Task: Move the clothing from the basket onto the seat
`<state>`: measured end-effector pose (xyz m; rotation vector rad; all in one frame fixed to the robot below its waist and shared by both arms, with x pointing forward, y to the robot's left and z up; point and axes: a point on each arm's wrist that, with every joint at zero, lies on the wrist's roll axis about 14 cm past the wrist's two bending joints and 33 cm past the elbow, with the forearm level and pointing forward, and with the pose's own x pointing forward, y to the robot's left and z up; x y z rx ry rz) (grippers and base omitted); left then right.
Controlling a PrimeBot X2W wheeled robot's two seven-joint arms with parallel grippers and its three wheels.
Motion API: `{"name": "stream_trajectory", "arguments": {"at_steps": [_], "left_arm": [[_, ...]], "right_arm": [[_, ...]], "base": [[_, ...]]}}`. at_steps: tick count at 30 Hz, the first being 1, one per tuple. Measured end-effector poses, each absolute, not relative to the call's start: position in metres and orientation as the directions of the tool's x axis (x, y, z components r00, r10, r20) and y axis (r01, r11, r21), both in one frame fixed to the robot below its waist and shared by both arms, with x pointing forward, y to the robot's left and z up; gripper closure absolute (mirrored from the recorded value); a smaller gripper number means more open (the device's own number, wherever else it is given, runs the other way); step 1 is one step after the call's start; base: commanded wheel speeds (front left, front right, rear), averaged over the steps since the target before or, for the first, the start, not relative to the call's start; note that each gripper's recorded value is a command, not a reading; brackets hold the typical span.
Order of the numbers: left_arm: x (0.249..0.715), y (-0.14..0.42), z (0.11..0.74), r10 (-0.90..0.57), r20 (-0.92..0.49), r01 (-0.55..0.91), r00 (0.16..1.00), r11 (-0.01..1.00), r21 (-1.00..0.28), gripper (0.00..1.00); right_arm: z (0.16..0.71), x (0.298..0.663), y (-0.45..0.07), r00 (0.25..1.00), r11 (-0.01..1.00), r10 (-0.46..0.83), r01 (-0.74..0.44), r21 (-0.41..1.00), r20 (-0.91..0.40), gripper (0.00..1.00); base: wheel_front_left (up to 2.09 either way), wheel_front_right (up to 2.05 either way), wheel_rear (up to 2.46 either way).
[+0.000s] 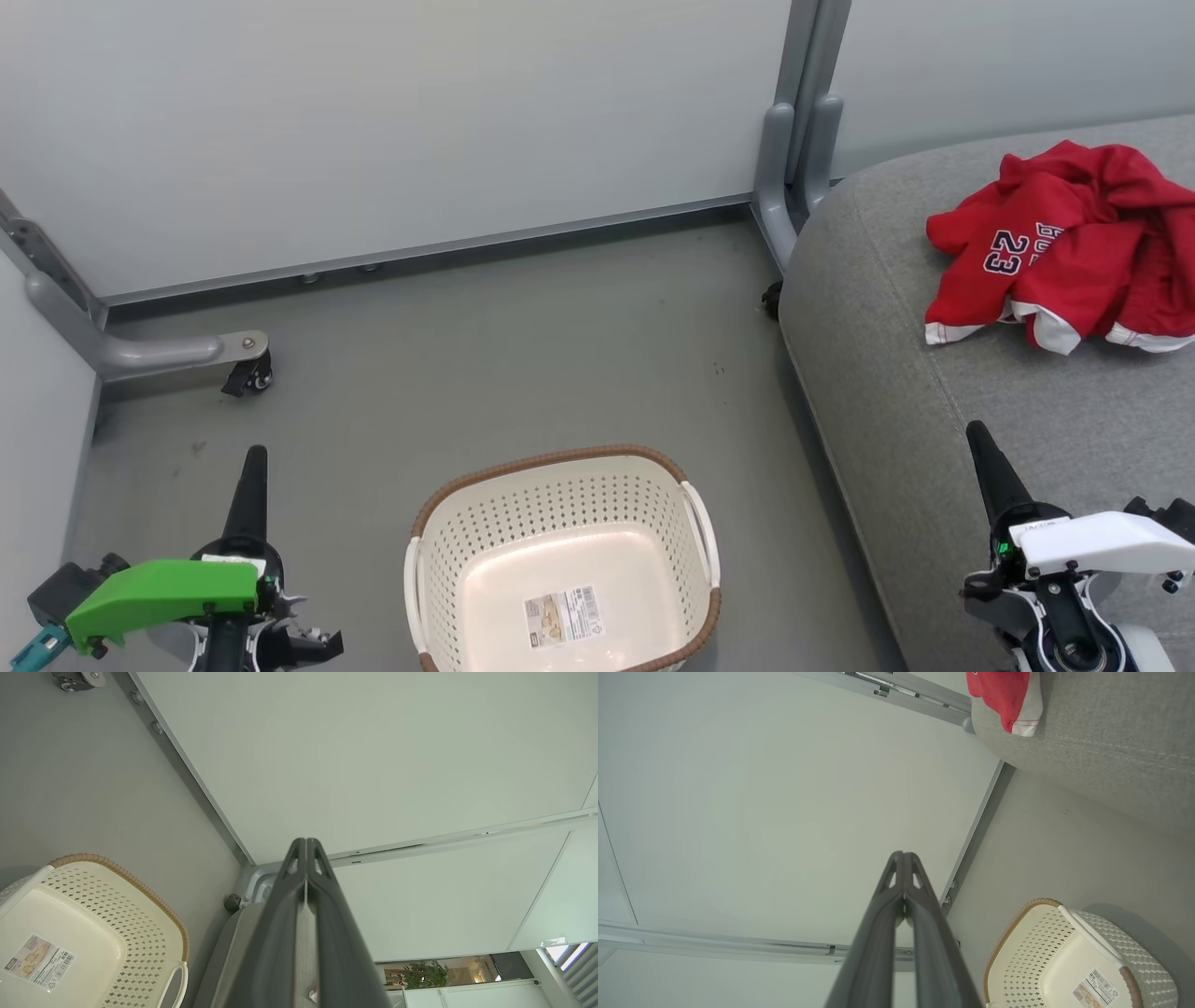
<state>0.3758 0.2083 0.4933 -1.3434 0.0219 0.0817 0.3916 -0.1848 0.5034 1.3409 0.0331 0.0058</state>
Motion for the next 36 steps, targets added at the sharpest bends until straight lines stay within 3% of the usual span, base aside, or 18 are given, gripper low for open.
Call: {"name": "stream_trajectory", "arguments": {"at_steps": [36], "left_arm": [[0.389,0.199,0.507,0.0,-0.007,-0.007,1.0,-0.006,-1.0,1.0]], "right_arm": [[0.507,0.389,-0.199,1.0,-0.005,0.001,0.003,1.0,-0.003,1.0]], "base": [[0.0,0.0,0.0]]}}
